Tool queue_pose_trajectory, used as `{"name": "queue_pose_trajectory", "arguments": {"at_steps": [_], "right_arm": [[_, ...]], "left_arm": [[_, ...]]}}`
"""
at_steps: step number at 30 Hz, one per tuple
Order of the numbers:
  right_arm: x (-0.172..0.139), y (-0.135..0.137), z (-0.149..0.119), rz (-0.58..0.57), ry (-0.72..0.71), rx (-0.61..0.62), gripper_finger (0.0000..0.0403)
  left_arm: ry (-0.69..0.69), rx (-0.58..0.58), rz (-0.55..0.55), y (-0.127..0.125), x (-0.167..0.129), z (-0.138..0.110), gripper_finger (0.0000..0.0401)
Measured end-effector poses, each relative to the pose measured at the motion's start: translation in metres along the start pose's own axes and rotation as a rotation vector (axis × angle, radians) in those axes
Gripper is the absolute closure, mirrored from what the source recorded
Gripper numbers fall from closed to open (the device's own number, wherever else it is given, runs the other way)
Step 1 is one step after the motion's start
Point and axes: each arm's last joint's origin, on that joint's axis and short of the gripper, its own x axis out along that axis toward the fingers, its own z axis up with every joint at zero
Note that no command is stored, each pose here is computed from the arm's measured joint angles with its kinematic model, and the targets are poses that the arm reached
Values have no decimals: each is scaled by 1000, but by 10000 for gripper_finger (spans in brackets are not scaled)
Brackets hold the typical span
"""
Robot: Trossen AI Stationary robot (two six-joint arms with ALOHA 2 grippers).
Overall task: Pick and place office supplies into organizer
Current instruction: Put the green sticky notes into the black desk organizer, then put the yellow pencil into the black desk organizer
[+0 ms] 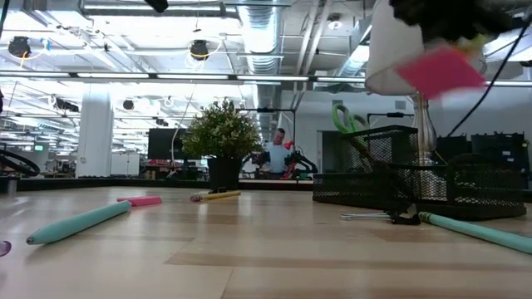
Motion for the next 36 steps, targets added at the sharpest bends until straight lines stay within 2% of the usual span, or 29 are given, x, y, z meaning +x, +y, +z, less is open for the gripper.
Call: {"name": "queue_pose_trajectory", "arguments": {"at_steps": [5,10,14,18,21,29,33,36], "right_arm": [[44,3,-16,-119,47,-52,403],[71,8,-4,-226,49,-148,403],[92,13,9,-253,69,-207,403],[105,16,15,-231,154,-225,392],[107,19,16,-186,208,-263,367],[100,22,14,-120,195,-270,293],[86,23,15,-100,220,-232,263],[62,34,18,5,185,-221,249]], "left_arm": [[-38,-30,60,2,0,1,258],[-71,-56,116,3,0,2,258],[-74,-74,118,3,0,2,258],[-62,-83,96,3,0,2,258],[-58,-84,90,3,0,2,258],[-56,-102,85,2,0,2,258],[-41,-116,90,-2,4,3,258],[-18,-154,93,-7,10,4,258]]}}
